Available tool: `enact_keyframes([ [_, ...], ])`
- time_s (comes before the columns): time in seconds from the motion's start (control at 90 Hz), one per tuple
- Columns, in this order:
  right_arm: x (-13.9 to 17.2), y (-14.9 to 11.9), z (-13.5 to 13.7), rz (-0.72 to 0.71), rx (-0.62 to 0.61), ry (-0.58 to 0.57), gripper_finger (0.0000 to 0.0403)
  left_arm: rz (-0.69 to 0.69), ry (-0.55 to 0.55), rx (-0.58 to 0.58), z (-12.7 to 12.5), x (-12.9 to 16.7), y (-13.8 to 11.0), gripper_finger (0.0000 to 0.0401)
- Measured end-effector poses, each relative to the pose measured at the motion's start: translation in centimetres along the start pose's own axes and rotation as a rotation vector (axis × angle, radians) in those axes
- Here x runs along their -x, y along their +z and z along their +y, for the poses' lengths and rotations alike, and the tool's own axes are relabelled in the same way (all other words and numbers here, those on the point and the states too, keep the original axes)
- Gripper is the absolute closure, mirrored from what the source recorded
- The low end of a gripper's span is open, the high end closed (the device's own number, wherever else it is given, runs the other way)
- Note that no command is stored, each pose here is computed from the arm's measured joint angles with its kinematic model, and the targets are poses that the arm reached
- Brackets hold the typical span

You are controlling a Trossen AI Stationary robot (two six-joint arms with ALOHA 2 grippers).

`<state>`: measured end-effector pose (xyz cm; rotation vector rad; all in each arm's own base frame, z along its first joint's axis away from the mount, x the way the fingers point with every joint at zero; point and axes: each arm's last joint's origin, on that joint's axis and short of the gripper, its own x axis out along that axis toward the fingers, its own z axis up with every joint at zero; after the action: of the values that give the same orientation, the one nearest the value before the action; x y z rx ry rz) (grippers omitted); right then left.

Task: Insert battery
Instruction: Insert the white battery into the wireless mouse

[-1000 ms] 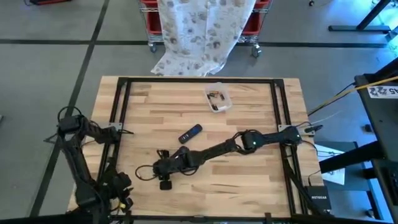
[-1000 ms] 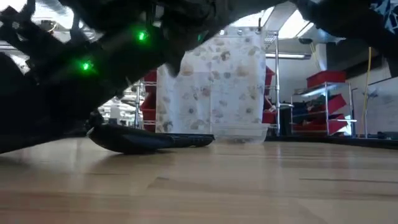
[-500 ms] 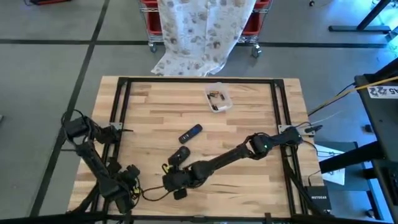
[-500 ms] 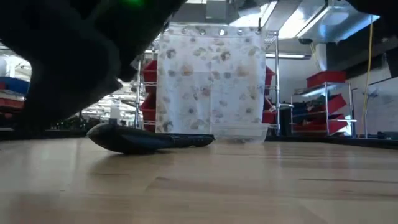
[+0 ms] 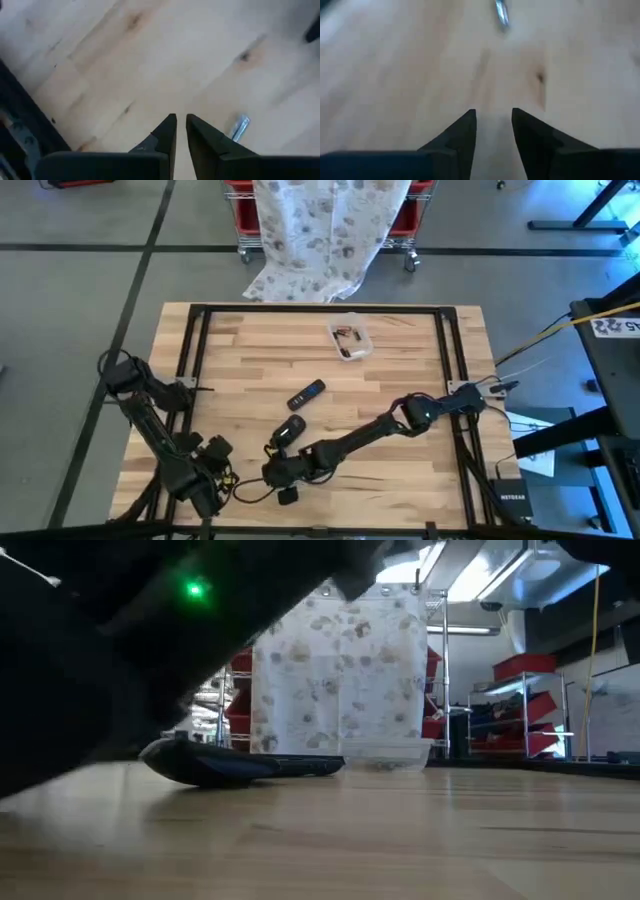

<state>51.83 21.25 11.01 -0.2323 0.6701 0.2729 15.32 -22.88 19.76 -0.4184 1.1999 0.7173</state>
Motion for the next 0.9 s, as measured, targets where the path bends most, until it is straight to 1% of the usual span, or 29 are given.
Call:
enact_keyframes([
  [0.089,-0.4,0.8,0.1,-0.130,0.049,0.052,0.0290,0.010,-0.052,-0.016,-0.2,0.8,-0.9,0.0374],
  [0.133,-0.8,0.9,0.1,-0.181,0.060,0.075,0.0290,0.014,-0.072,-0.003,-0.3,0.9,-1.4,0.0374],
  [0.189,-1.4,0.6,0.3,-0.233,0.062,0.100,0.0290,0.023,-0.132,0.017,-0.6,1.0,-2.4,0.0374],
  [0.256,-2.2,0.1,0.3,-0.262,0.059,0.099,0.0290,0.035,-0.207,0.040,-1.0,0.8,-3.7,0.0374],
  [0.411,-3.1,-0.4,0.3,-0.282,-0.005,0.066,0.0290,0.058,-0.312,0.148,-1.9,-0.6,-6.9,0.0374],
  [0.456,-3.3,-0.5,0.0,-0.279,-0.030,0.063,0.0290,0.052,-0.321,0.168,-2.2,-1.4,-7.6,0.0374],
  [0.544,-3.5,-0.7,-0.3,-0.260,-0.058,0.074,0.0290,0.035,-0.301,0.203,-2.8,-3.1,-8.5,0.0375],
  [0.622,-3.5,-0.7,-0.3,-0.257,-0.059,0.077,0.0290,0.007,-0.272,0.236,-3.2,-4.3,-8.9,0.0375],
  [0.7,-3.5,-0.7,-0.3,-0.257,-0.056,0.078,0.0290,-0.057,-0.269,0.243,-3.5,-5.1,-8.7,0.0375],
  [0.744,-3.5,-0.8,-0.2,-0.245,-0.055,0.079,0.0290,-0.101,-0.281,0.240,-3.8,-5.4,-8.3,0.0375],
  [0.833,-3.6,-1.3,-0.1,-0.195,-0.061,0.083,0.0290,-0.185,-0.302,0.268,-4.4,-6.2,-7.2,0.0375],
  [0.9,-3.6,-1.4,-0.1,-0.175,-0.079,0.088,0.0290,-0.221,-0.303,0.254,-4.8,-6.5,-6.3,0.0375],
])
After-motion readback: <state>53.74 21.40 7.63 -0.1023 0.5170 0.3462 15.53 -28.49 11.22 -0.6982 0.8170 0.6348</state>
